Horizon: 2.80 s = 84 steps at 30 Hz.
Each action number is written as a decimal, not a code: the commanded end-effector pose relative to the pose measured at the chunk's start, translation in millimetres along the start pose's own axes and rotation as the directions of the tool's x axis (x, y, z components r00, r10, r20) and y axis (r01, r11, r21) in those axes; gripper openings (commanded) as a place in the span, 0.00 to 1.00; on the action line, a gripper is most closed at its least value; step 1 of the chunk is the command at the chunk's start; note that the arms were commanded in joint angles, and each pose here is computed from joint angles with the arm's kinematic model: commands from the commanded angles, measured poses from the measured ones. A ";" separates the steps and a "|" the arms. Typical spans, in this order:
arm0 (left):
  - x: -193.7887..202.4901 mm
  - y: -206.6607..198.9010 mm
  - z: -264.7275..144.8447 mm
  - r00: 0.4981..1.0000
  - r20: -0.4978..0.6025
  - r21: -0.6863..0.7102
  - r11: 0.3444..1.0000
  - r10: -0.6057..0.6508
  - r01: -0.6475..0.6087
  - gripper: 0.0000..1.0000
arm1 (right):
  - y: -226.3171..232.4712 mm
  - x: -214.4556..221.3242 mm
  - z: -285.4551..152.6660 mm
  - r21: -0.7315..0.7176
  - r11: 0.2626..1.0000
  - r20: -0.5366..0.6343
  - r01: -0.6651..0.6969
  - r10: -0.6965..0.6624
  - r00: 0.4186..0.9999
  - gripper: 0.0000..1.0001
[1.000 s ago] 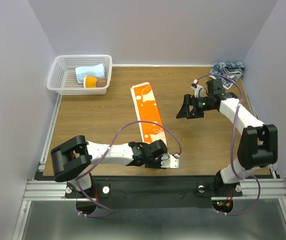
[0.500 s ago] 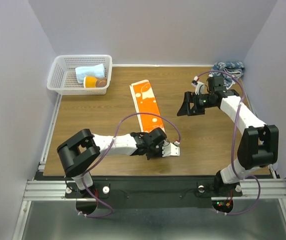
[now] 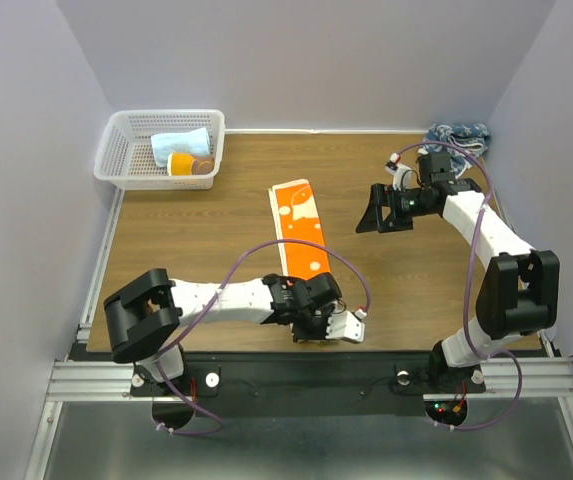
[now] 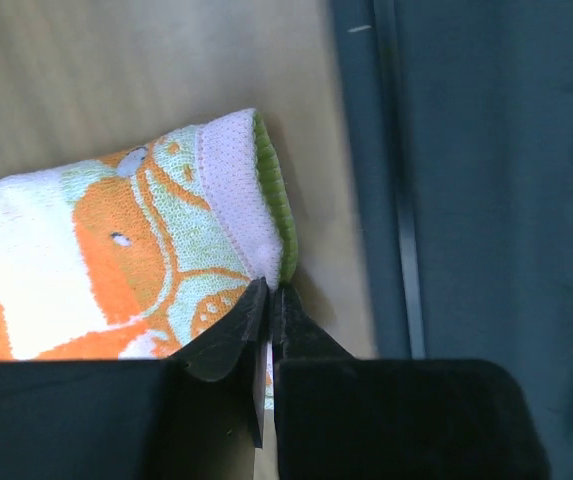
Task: Roll the towels
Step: Fold the towel
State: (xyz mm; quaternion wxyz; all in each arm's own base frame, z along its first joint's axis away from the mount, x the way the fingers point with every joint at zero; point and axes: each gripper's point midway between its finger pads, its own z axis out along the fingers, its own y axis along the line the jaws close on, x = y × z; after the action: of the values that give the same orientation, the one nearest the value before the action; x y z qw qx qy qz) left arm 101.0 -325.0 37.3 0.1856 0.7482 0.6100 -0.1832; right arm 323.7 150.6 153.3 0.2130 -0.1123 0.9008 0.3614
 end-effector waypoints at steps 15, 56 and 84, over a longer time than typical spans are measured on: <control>-37.4 74.1 -69.7 0.986 0.137 -0.032 0.994 -0.095 0.100 0.00 | 17.5 -16.1 -14.1 -0.053 0.995 0.049 0.088 -0.086 0.995 1.00; 16.9 211.1 -52.2 0.988 0.100 -0.287 0.947 -0.118 0.143 0.00 | 12.4 4.0 -0.8 -0.104 0.994 -0.027 0.040 -0.043 0.999 1.00; 13.4 218.2 -146.4 0.905 0.325 -0.313 0.873 -0.273 0.375 0.47 | 23.4 1.1 58.8 -0.180 0.981 -0.107 0.075 -0.095 0.990 0.80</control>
State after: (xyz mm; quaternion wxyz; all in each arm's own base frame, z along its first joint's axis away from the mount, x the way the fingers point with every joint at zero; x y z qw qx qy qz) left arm 343.0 -289.0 146.6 0.3619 0.5898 0.7076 -0.1428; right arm 309.6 185.7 118.8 0.1285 -0.1548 0.8811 0.4280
